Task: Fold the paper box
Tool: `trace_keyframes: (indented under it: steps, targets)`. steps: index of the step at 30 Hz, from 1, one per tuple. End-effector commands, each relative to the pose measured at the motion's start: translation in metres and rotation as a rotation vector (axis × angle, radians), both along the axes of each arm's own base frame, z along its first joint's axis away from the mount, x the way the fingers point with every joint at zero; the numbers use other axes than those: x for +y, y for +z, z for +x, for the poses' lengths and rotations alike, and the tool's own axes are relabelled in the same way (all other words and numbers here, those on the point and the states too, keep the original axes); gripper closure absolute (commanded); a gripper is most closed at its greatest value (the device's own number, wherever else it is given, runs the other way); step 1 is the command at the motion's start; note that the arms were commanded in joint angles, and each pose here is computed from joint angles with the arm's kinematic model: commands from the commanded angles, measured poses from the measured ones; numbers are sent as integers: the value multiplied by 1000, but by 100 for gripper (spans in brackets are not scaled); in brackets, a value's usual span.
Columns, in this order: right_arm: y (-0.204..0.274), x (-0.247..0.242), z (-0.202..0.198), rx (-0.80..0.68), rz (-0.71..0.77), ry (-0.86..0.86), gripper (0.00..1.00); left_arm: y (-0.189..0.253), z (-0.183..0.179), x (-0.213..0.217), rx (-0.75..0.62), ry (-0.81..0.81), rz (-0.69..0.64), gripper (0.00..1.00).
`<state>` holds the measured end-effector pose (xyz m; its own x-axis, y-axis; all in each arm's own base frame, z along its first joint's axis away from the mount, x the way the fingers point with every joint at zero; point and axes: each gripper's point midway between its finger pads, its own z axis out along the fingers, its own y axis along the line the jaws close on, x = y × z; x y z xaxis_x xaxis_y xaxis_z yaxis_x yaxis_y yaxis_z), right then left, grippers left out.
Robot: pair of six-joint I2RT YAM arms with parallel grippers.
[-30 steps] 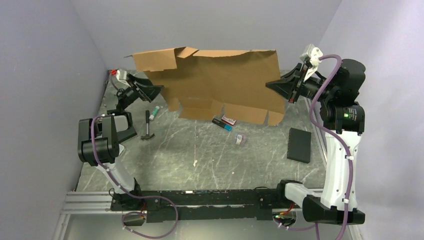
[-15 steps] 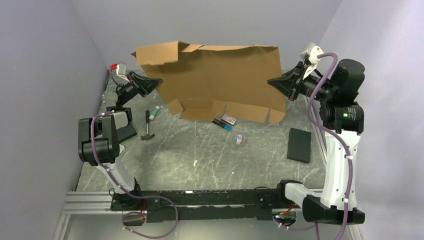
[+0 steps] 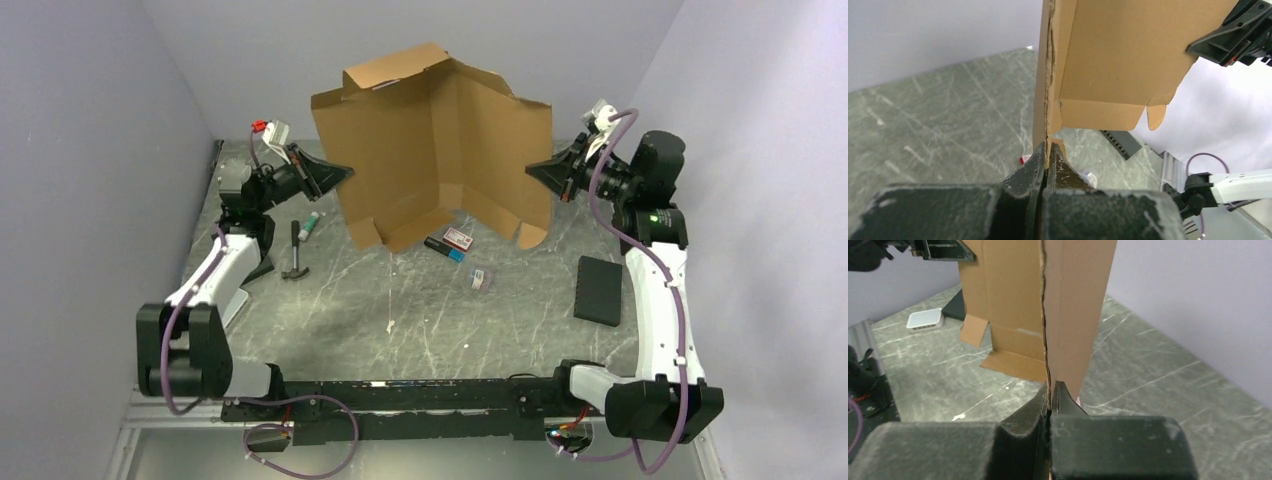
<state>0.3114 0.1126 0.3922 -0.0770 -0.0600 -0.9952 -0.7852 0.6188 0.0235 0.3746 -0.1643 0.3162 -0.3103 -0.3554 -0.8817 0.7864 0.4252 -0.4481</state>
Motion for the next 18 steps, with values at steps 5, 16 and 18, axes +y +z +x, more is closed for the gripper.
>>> trace_keyframes:
  steps: [5,16,18]
  targets:
    - [-38,21,-5,14,115,206,100,-59,10,20,166,232,180,100]
    - [-112,-22,57,131,14,-134,100,-76,11,21,122,205,266,100]
    - [-118,-23,60,141,4,-137,99,-73,8,21,76,208,292,100]
